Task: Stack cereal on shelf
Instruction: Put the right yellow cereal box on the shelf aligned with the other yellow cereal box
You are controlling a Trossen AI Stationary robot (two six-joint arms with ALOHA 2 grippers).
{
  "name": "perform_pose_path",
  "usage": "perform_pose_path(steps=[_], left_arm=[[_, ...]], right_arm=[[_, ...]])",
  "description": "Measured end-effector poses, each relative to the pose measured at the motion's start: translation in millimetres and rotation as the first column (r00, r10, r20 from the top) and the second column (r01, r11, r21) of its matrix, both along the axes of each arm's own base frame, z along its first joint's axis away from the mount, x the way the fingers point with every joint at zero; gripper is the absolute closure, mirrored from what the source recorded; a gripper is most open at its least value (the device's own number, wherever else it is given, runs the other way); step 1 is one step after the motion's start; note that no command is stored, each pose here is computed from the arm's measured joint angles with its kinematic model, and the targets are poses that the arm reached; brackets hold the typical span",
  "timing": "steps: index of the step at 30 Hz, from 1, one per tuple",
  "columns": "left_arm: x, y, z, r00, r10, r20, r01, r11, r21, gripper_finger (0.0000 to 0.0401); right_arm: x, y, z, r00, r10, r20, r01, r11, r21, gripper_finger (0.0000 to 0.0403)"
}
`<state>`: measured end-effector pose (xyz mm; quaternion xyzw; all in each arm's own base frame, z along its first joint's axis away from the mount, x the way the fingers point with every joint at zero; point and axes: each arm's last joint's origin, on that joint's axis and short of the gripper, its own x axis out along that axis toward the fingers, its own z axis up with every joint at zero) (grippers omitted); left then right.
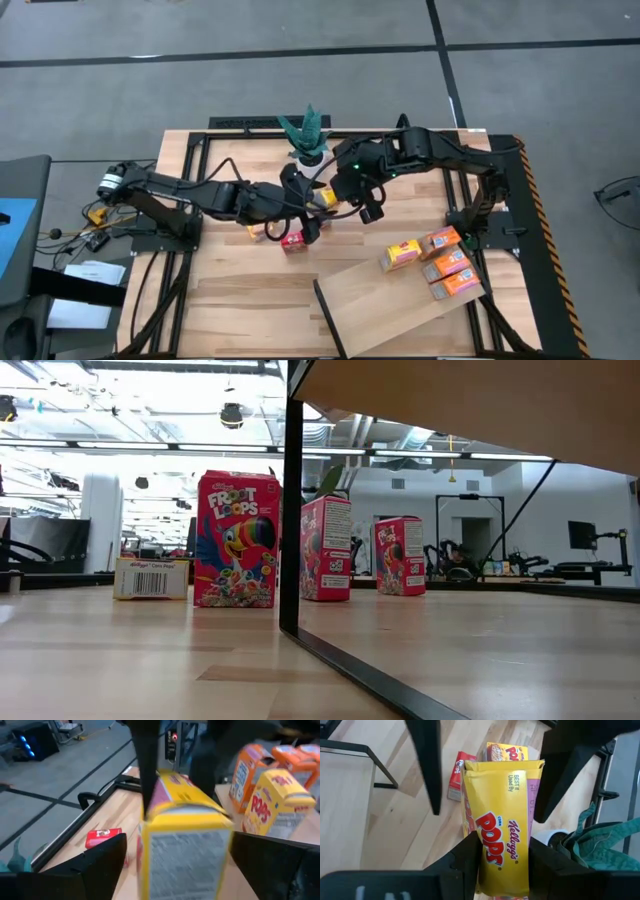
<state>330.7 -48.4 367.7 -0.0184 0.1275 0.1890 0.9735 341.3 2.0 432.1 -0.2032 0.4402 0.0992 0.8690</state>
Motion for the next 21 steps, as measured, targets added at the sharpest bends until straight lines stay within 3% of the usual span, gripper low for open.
perform_pose_path(steps=[12, 21], left_arm=[[4.1, -1.5, -2.8, 1.000, -0.016, 0.010, 0.016, 1.000, -0.026, 0.0155], [4.0, -0.6, -3.1, 1.000, 0.012, 0.012, -0.012, 1.000, -0.026, 0.0193]], right_arm=[[-0.1, 0.2, -0.5, 1.000, 0.004, -0.005, -0.004, 1.000, 0.002, 0.0260], [0.7, -0.9, -0.3, 0.999, -0.045, 0.003, 0.046, 0.999, -0.017, 0.0230]])
